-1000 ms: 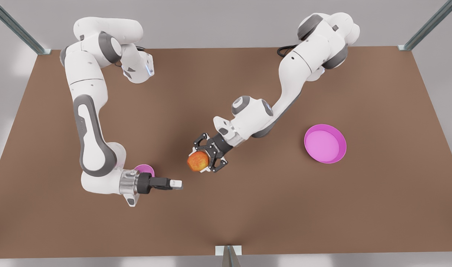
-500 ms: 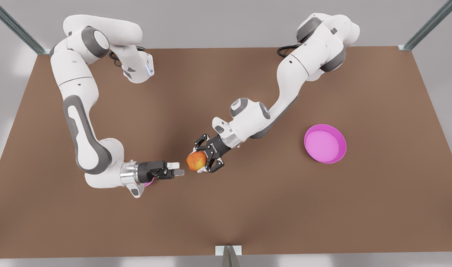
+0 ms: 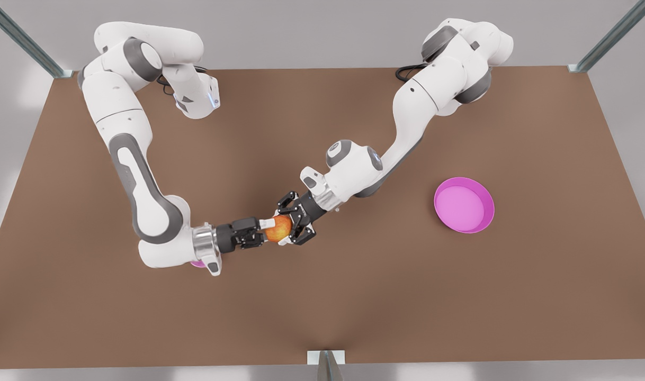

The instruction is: Use the left arm to pick up the apple from the plate, transfer it to the gripper of the right arm, and then use the right arm to place it into the bowl

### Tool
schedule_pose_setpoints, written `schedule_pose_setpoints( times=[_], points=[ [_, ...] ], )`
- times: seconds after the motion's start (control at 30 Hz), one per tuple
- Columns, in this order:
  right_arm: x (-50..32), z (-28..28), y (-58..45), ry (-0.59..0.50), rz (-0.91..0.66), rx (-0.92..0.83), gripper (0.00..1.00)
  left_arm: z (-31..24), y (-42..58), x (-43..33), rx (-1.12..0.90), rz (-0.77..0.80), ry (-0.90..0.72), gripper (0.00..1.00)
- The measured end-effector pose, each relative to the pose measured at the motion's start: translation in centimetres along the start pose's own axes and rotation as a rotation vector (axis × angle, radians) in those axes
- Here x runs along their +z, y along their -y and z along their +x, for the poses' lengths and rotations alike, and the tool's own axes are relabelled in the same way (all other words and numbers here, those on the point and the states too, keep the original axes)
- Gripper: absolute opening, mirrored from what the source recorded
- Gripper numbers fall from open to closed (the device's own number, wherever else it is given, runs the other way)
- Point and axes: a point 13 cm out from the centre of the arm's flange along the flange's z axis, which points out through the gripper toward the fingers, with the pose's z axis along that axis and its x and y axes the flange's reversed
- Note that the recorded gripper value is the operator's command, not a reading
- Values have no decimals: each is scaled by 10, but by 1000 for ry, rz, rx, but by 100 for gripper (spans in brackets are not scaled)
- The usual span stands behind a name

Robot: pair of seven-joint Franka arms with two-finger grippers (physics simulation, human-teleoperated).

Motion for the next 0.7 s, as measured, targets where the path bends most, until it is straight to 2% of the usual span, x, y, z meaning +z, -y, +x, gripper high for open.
schedule_pose_setpoints(
  times=[0.3, 0.47, 0.5, 0.53, 0.57, 0.67, 0.7],
  points=[
    [14, -2, -1, 7, 9, -4, 100, 0, 0, 0, 34, 0, 0, 73],
    [24, -4, 1, 16, 22, -5, 91, 1, 0, 0, 46, 1, -1, 73],
    [24, -5, 1, 19, 24, -5, 84, 1, 0, 0, 48, 0, -1, 73],
    [24, -5, 1, 21, 25, -5, 63, 1, 0, 0, 50, 0, -1, 73],
    [23, -6, 1, 24, 25, -5, 54, 1, 0, 0, 52, 1, -1, 75],
    [22, -7, 1, 31, 25, -7, 51, 1, 0, 0, 57, 1, -2, 77],
    [22, -8, 1, 33, 25, -8, 51, 1, 0, 0, 58, 1, -2, 89]
  ],
)
